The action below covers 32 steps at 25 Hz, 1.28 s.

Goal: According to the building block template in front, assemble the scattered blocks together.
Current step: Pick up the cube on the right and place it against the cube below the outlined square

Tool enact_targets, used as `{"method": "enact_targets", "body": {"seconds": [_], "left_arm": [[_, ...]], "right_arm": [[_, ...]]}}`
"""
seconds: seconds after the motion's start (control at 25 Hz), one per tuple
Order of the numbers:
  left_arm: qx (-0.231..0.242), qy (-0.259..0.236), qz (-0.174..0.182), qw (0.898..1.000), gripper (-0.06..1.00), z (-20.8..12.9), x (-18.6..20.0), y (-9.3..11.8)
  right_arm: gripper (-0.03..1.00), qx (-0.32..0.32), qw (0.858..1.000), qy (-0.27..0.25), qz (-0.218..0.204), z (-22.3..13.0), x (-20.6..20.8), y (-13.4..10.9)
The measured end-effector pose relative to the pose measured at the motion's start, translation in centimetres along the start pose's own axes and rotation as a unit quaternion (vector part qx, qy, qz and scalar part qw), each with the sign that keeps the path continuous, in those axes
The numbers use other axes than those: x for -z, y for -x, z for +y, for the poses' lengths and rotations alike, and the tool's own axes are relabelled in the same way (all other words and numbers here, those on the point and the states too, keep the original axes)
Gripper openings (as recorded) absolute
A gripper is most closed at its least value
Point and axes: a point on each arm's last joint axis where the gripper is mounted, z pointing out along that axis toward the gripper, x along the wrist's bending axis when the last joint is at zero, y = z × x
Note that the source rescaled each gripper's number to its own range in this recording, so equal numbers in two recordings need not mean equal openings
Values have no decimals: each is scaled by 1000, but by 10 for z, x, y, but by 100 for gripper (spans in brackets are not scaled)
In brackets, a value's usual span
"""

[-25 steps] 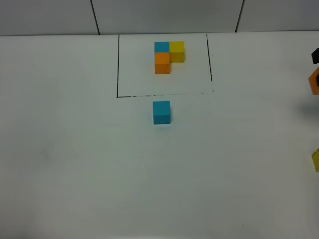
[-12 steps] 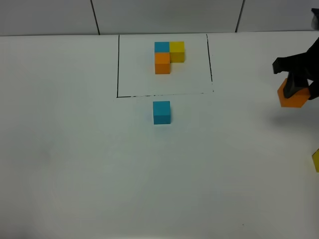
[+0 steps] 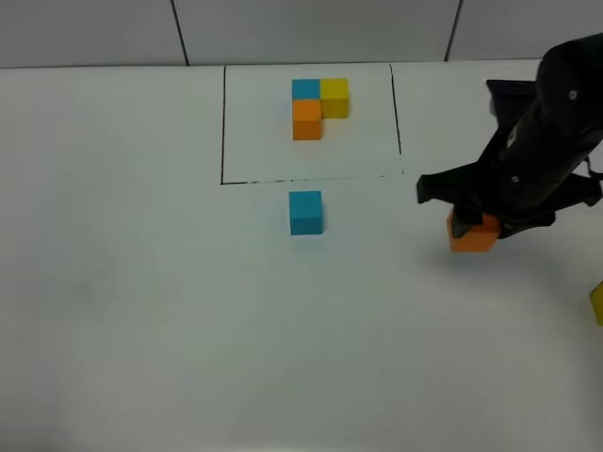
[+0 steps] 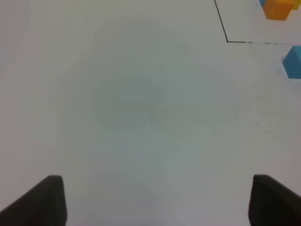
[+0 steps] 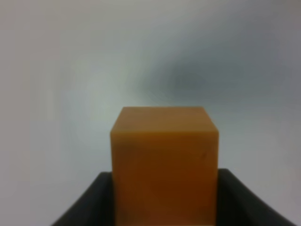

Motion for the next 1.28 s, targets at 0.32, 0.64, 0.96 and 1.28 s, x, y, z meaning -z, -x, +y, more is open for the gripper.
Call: {"method": "enact_targets", "body": {"seconds": [0.32, 0.64, 0.96, 1.28], "left_arm": [[0, 0, 0, 1000, 68, 0, 0, 0], [1, 0, 0, 1000, 68, 0, 0, 0], [1, 0, 0, 1000, 68, 0, 0, 0], [1, 0, 0, 1000, 67, 0, 0, 0]], "right_arm": [[1, 16, 1000, -2, 0, -19, -17, -52], [1, 34, 999, -17, 28, -27, -42, -101], [1, 62, 998, -26, 21, -12, -59, -145], [1, 57, 998, -22, 21, 3, -78, -164]]}}
